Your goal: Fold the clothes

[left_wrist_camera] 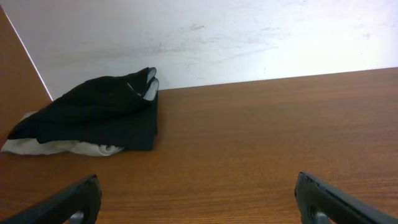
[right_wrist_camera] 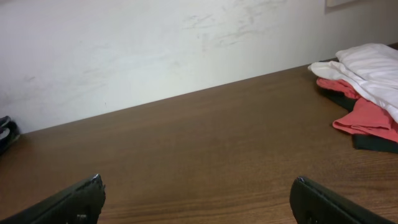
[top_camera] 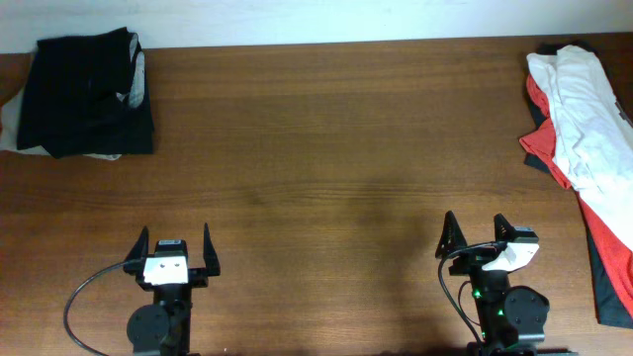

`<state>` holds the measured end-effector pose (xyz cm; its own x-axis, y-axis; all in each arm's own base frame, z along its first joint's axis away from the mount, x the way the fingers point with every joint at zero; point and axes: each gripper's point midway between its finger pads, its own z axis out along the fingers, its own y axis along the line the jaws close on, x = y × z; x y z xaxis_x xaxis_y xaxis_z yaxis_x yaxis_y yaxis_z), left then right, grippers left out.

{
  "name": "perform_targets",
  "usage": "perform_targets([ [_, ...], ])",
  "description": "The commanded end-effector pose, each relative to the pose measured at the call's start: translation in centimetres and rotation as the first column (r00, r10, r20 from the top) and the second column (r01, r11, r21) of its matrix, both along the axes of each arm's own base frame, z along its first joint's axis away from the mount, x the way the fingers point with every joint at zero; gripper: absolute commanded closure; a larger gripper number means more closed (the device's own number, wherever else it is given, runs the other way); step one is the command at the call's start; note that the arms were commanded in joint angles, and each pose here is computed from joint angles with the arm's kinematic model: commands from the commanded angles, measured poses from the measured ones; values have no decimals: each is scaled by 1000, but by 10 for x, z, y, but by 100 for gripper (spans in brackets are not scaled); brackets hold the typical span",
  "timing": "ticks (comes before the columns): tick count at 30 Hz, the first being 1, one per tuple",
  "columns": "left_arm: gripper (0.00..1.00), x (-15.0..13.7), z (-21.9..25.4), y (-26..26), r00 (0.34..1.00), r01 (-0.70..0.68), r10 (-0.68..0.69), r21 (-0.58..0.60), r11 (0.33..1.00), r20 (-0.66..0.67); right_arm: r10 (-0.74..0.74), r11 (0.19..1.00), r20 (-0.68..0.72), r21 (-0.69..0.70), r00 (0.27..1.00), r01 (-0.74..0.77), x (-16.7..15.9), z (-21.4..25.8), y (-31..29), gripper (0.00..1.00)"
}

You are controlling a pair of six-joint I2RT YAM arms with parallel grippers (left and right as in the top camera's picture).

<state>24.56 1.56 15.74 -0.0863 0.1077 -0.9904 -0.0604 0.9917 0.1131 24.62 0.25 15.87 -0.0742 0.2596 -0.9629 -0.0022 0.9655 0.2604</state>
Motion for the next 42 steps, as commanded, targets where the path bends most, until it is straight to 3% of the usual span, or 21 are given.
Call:
perform_targets([
  [1, 1, 0, -2, -1, 1000, 9, -9, 12, 1000, -2, 1, 1000, -4, -4, 1000, -1, 0, -2, 1, 1],
  [39, 1, 0, -2, -1, 1000, 9, -9, 12, 1000, -2, 1, 1000, -4, -4, 1000, -1, 0, -2, 1, 1],
  [42, 1, 0, -2, -1, 1000, 9, -9, 12, 1000, -2, 58, 994, -1, 96, 998, -57, -1, -1, 12, 1],
])
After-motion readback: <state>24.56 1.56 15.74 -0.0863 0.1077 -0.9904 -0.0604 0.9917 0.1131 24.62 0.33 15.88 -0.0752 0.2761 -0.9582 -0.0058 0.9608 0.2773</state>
